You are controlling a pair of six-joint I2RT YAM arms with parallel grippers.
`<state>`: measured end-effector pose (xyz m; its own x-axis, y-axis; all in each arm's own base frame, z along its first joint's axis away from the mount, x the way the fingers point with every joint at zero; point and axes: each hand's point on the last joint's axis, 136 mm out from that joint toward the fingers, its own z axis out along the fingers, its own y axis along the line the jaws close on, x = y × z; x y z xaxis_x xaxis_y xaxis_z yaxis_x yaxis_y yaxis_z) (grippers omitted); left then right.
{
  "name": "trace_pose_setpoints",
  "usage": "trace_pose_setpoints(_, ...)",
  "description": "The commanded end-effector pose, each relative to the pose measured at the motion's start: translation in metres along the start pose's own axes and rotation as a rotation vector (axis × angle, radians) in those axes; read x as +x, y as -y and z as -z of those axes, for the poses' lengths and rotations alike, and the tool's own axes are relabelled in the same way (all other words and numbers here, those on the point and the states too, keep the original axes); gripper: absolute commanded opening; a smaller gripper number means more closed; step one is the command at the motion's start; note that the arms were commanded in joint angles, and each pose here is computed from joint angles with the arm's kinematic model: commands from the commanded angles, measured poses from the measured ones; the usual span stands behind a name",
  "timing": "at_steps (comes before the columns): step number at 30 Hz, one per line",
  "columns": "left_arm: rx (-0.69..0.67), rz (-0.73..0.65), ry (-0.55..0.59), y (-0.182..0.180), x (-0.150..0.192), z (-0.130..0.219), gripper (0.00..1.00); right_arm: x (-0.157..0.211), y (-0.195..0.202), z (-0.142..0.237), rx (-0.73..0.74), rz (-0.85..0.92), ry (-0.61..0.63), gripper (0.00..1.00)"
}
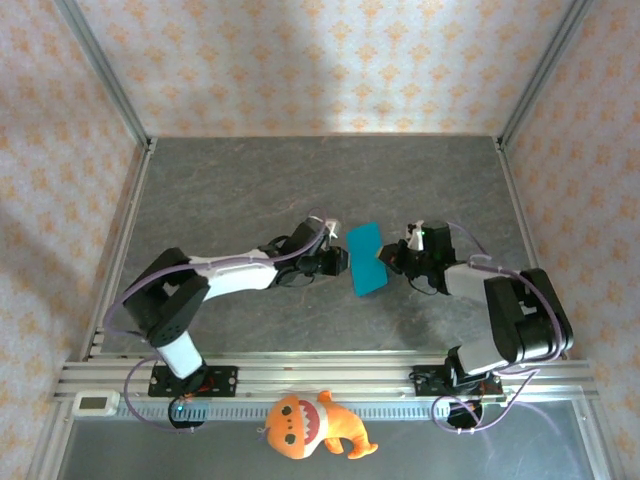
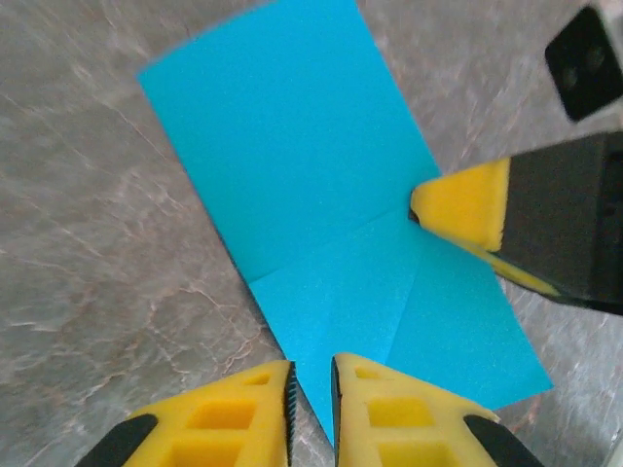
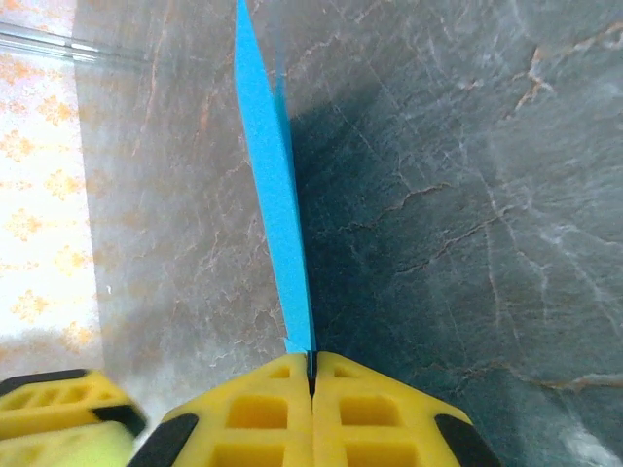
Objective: Fold a paper plane with a square sheet of paper (pick it up from the middle)
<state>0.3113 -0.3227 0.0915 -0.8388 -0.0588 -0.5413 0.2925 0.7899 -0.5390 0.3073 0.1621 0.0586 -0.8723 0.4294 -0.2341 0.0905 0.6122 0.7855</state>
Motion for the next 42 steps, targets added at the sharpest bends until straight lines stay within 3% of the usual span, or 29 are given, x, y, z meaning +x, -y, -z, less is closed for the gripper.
trace_pose_setpoints(1,-0.070,0.029,0.171,-0.012,-0.028,0.021,0.21,-0.003,0.005,0.005,0.102,0.058,0.038,0.05)
trace_pose_setpoints(5,-0.122,0.078,0.288,-0.029,-0.040,0.047,0.29,-0.008,-0.006,0.009,0.241,0.182,0.096,0.04)
trace_pose_setpoints(13,-0.231,0.188,0.435,-0.072,-0.045,0.089,0.59,-0.039,-0.019,0.045,0.631,0.417,0.287,0.02)
trace_pose_setpoints(20,-0.265,0.261,0.477,-0.099,-0.042,0.105,0.66,-0.067,-0.022,0.083,0.958,0.564,0.437,0.00)
trace_pose_setpoints(26,-0.272,0.342,0.519,-0.118,-0.036,0.117,0.69,-0.069,-0.024,0.075,0.955,0.518,0.452,0.01)
trace_pose_setpoints(33,-0.298,0.352,0.529,-0.130,-0.031,0.128,0.70,-0.051,-0.016,0.042,1.017,0.572,0.334,0.01)
trace_pose_setpoints(37,-0.325,0.377,0.577,-0.138,-0.030,0.140,0.71,-0.036,-0.024,0.015,0.986,0.606,0.277,0.01)
trace_pose_setpoints(42,-0.261,0.363,0.625,-0.129,-0.035,0.151,0.71,-0.014,-0.031,-0.023,0.911,0.593,0.170,0.03)
